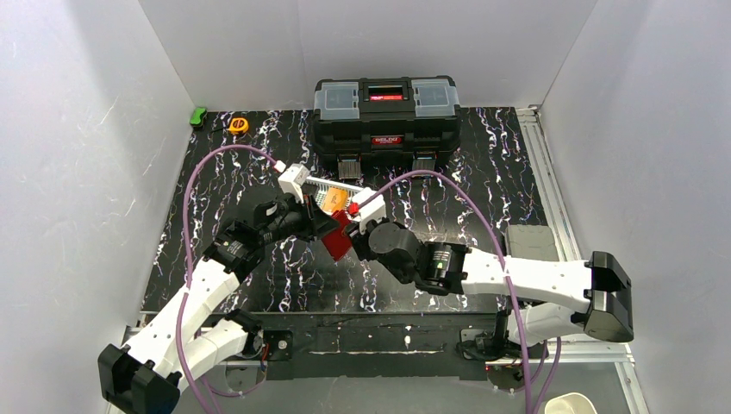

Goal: Put the credit cards into the card holder
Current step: Open the card holder at the center of the board.

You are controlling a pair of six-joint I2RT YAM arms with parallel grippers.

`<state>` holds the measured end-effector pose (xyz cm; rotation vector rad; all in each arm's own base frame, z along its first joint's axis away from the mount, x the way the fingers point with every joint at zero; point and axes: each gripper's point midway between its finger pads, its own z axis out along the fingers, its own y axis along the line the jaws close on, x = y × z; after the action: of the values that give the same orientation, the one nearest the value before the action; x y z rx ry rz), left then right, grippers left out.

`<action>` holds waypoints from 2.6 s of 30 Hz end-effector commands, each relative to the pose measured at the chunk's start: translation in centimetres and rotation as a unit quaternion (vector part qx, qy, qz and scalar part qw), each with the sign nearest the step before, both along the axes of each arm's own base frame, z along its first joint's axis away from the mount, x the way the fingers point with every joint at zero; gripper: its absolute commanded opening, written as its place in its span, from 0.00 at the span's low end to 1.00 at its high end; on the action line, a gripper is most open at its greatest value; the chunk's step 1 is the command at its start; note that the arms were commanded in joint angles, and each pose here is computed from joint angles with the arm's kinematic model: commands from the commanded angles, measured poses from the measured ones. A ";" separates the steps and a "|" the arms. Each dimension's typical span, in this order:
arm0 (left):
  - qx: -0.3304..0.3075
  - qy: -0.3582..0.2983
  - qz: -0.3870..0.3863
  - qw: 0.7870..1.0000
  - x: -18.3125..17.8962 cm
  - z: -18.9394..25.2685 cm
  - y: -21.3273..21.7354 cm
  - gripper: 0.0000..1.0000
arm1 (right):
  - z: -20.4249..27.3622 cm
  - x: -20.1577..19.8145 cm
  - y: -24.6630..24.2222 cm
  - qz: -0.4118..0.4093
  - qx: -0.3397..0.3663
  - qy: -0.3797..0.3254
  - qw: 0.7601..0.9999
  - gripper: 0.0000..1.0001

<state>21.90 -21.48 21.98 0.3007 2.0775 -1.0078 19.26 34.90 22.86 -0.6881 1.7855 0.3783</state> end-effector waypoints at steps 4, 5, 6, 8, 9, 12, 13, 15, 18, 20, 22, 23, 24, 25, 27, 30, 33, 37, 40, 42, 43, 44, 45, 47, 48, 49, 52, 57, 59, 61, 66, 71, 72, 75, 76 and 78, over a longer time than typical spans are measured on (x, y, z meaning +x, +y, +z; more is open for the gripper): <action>-0.026 -0.027 -0.006 0.999 0.2 2.9 -0.5 0.00 | 1.6 -1.3 2.5 0.051 0.050 0.010 0.997 0.55; -0.026 -0.026 -0.006 0.999 0.2 2.9 -0.5 0.00 | 1.7 -1.4 2.8 0.058 0.049 0.009 0.997 0.55; -0.027 -0.026 -0.007 0.999 0.1 3.1 -0.5 0.00 | 1.7 -1.4 3.1 0.060 0.049 0.007 0.997 0.55; -0.030 -0.024 -0.008 0.999 0.1 3.1 -0.6 0.00 | 1.4 -1.2 3.5 0.059 0.040 0.004 0.997 0.55; -0.031 -0.023 -0.009 0.999 0.1 3.2 -0.6 0.00 | 1.2 -1.1 3.7 0.057 0.036 0.004 0.998 0.55; -0.035 -0.022 -0.012 0.999 0.0 3.3 -0.7 0.00 | 1.3 -0.7 4.3 0.052 0.031 0.003 0.998 0.56; -0.035 -0.020 -0.014 0.999 -0.1 3.3 -0.8 0.00 | 1.3 -0.6 4.4 0.050 0.031 0.002 0.998 0.56; -0.038 -0.015 -0.018 0.999 -0.3 3.1 -0.9 0.00 | 1.7 -0.2 4.6 0.040 0.035 -0.006 0.999 0.55; -0.042 -0.006 -0.022 0.999 -0.6 2.9 -1.0 0.00 | 2.4 0.5 4.6 0.025 0.039 -0.024 0.999 0.50; -0.045 -0.002 -0.028 0.999 -0.8 2.9 -1.1 0.00 | 2.8 1.0 4.7 0.015 0.038 -0.035 0.999 0.44; -0.045 0.001 -0.029 0.999 -1.0 2.9 -1.1 0.00 | 3.1 1.4 4.5 0.006 0.038 -0.045 0.998 0.34; -0.045 0.002 -0.030 0.999 -1.0 2.8 -1.1 0.00 | 3.4 1.5 4.4 0.002 0.041 -0.049 0.998 0.27; -0.045 0.005 -0.031 0.999 -1.1 2.7 -1.1 0.00 | 3.6 1.6 4.4 -0.001 0.044 -0.053 0.998 0.22; -0.044 0.007 -0.031 0.999 -1.1 2.6 -1.1 0.00 | 3.8 1.6 4.4 -0.001 0.048 -0.055 0.997 0.18; -0.045 0.012 -0.032 0.998 -1.2 2.4 -1.2 0.00 | 3.8 1.6 4.5 0.002 0.047 -0.056 0.997 0.11; -0.047 0.011 -0.030 0.998 -1.2 2.4 -1.2 0.00 | 3.5 1.5 4.5 0.004 0.045 -0.054 0.997 0.01; -0.046 0.008 -0.027 0.999 -1.1 2.6 -1.1 0.00 | 3.3 1.4 4.6 0.008 0.045 -0.052 0.998 0.01; -0.047 0.004 -0.025 0.999 -1.0 2.8 -1.1 0.00 | 2.3 1.2 4.7 0.011 0.034 -0.039 0.999 0.01; -0.051 0.001 -0.029 0.998 -1.0 3.3 -1.1 0.00 | 1.3 1.4 4.3 0.002 0.030 -0.028 0.999 0.01; -0.053 0.000 -0.031 0.998 -1.1 3.5 -1.2 0.00 | 0.7 1.7 3.8 -0.007 0.028 -0.019 0.999 0.01; -0.054 0.000 -0.031 0.998 -1.2 3.6 -1.2 0.00 | 0.5 1.9 3.5 -0.013 0.030 -0.013 0.999 0.01; -0.054 0.000 -0.032 0.998 -1.2 3.6 -1.2 0.00 | 0.2 2.1 3.2 -0.019 0.027 -0.007 0.999 0.01; -0.055 -0.001 -0.031 0.998 -1.2 3.7 -1.2 0.00 | 0.1 2.3 2.8 -0.026 0.029 -0.003 0.999 0.01; -0.055 -0.003 -0.032 0.998 -1.2 3.7 -1.2 0.00 | -0.5 2.6 2.0 -0.037 0.029 0.009 0.999 0.01; -0.054 -0.004 -0.032 0.998 -1.2 3.7 -1.1 0.00 | -0.7 2.7 1.7 -0.042 0.029 0.014 0.999 0.01; -0.053 -0.007 -0.034 0.998 -1.3 3.7 -1.1 0.00 | -0.9 2.8 1.2 -0.048 0.029 0.020 0.998 0.01; -0.051 -0.017 -0.039 0.998 -1.4 3.8 -1.1 0.00 | -2.0 2.8 -0.1 -0.062 0.017 0.039 0.997 0.01; -0.035 -0.059 -0.068 0.995 -1.6 3.9 -1.1 0.00 | -2.3 2.7 -1.7 -0.067 0.036 0.097 0.992 0.01; -0.021 -0.079 -0.081 0.993 -1.6 3.7 -1.1 0.00 | -1.3 2.8 -2.1 -0.063 0.061 0.126 0.988 0.01; -0.003 -0.107 -0.098 0.989 -1.6 3.5 -0.9 0.00 | -0.1 2.6 -2.4 -0.056 0.090 0.156 0.982 0.14; 0.054 -0.176 -0.096 0.978 -0.4 2.5 0.1 0.00 | 2.4 1.3 -2.9 -0.034 0.158 0.225 0.961 0.54; 0.078 -0.240 -0.071 0.965 1.3 3.3 0.6 0.00 | 3.2 0.9 -1.9 -0.019 0.169 0.261 0.950 0.60; 0.079 -0.247 -0.071 0.963 1.5 3.4 0.5 0.00 | 3.6 1.0 -1.6 -0.015 0.171 0.265 0.949 0.60; 0.081 -0.267 -0.061 0.958 1.9 4.1 0.3 0.00 | 4.5 1.8 -0.4 -0.001 0.187 0.282 0.941 0.58; 0.079 -0.273 -0.062 0.957 1.8 4.3 0.2 0.00 | 4.7 2.0 -0.1 0.003 0.194 0.288 0.938 0.58; 0.079 -0.279 -0.064 0.955 1.6 4.5 0.0 0.00 | 4.9 2.5 0.5 0.008 0.205 0.298 0.932 0.56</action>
<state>23.06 -21.41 24.43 0.7040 1.7531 -0.7783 21.45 33.86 25.44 -0.3233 2.1727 0.8790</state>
